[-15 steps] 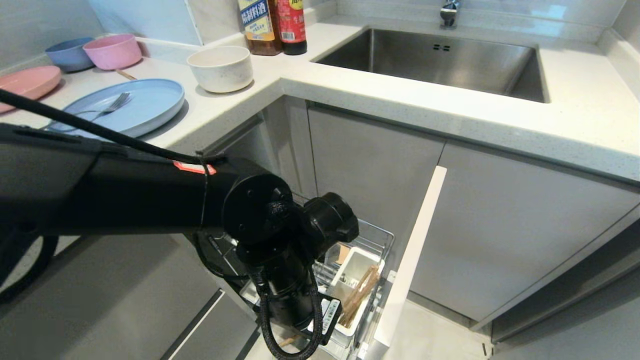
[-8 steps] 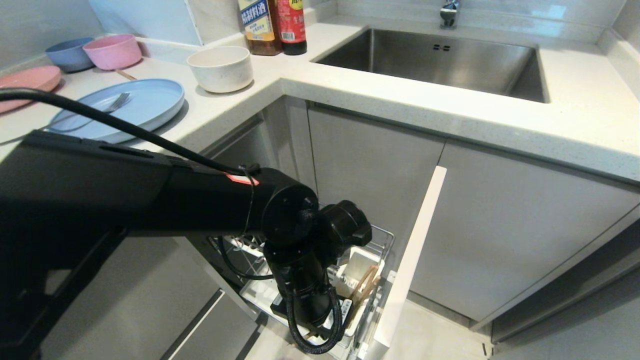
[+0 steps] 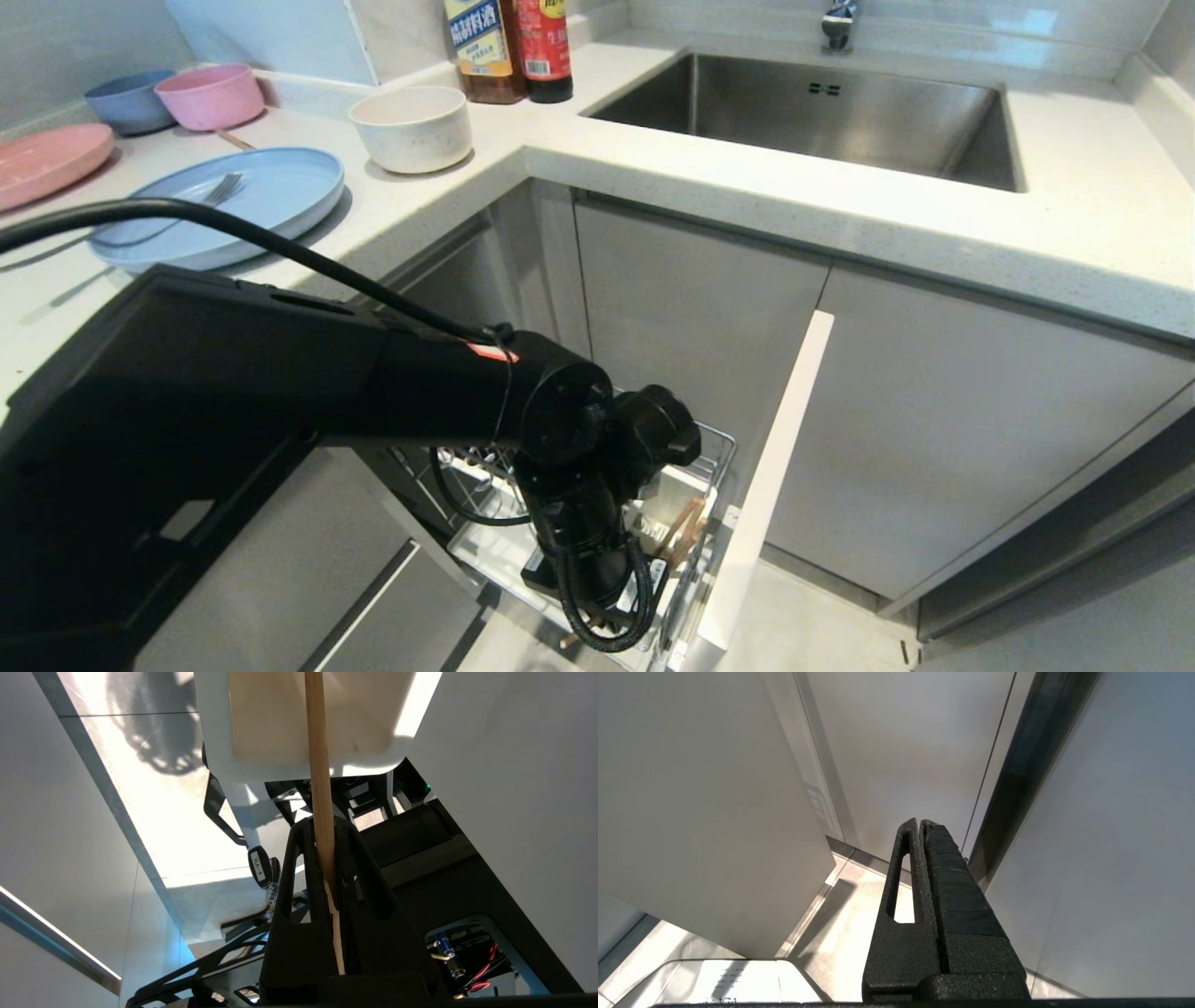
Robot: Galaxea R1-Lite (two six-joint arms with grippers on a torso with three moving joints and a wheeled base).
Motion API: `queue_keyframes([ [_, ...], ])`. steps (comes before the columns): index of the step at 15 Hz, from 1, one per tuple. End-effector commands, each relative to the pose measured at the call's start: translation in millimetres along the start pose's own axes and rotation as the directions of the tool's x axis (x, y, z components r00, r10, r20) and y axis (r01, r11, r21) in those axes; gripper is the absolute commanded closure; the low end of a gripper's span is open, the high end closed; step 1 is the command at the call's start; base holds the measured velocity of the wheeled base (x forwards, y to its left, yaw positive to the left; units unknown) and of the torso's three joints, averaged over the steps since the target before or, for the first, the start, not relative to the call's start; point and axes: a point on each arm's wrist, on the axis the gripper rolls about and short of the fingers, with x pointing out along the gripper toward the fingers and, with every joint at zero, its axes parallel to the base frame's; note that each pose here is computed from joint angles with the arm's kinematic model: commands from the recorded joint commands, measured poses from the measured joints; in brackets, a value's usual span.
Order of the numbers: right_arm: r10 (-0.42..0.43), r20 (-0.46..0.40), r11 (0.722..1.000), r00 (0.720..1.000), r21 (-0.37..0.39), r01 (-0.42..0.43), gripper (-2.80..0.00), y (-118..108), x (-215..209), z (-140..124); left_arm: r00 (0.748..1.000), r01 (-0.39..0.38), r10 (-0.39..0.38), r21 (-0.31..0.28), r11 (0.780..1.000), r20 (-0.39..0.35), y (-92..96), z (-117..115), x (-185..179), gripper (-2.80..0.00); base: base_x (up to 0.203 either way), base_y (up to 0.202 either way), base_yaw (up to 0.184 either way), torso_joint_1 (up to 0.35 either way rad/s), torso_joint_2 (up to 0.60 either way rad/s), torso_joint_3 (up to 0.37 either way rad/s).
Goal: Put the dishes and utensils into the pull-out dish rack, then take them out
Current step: Pick up the chopsticks and place it in the cupboard, then pick up the fork and place it in the cupboard
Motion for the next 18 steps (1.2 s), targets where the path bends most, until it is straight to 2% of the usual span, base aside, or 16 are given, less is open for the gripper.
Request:
queue_keyframes([
  [1, 0.000, -0.002, 1.000, 1.000, 0.000, 0.000, 0.00, 0, 0, 0, 1.000, -0.004, 0.004, -0.005, 1.000, -0.009, 0.5, 1, 2, 0.00, 0.000, 0.000, 0.000, 0.000, 0.00, 0.000],
  [4, 0.000, -0.002, 1.000, 1.000, 0.000, 0.000, 0.00, 0, 0, 0, 1.000, -0.004, 0.004, -0.012, 1.000, -0.007, 2.6, 3, 2, 0.00, 0.000, 0.000, 0.000, 0.000, 0.00, 0.000],
  [5, 0.000, -0.002, 1.000, 1.000, 0.000, 0.000, 0.00, 0, 0, 0, 1.000, -0.004, 0.004, -0.012, 1.000, -0.007, 2.6, 3, 2, -2.80, 0.000, 0.000, 0.000, 0.000, 0.00, 0.000],
  [13, 0.000, -0.002, 1.000, 1.000, 0.000, 0.000, 0.00, 0, 0, 0, 1.000, 0.002, -0.001, -0.015, 1.000, 0.013, 4.0, -1, -9, -2.80, 0.000, 0.000, 0.000, 0.000, 0.00, 0.000],
  [18, 0.000, -0.002, 1.000, 1.000, 0.000, 0.000, 0.00, 0, 0, 0, 0.997, 0.020, -0.018, -0.018, 1.000, 0.078, 7.2, -11, -36, -2.80, 0.000, 0.000, 0.000, 0.000, 0.00, 0.000],
])
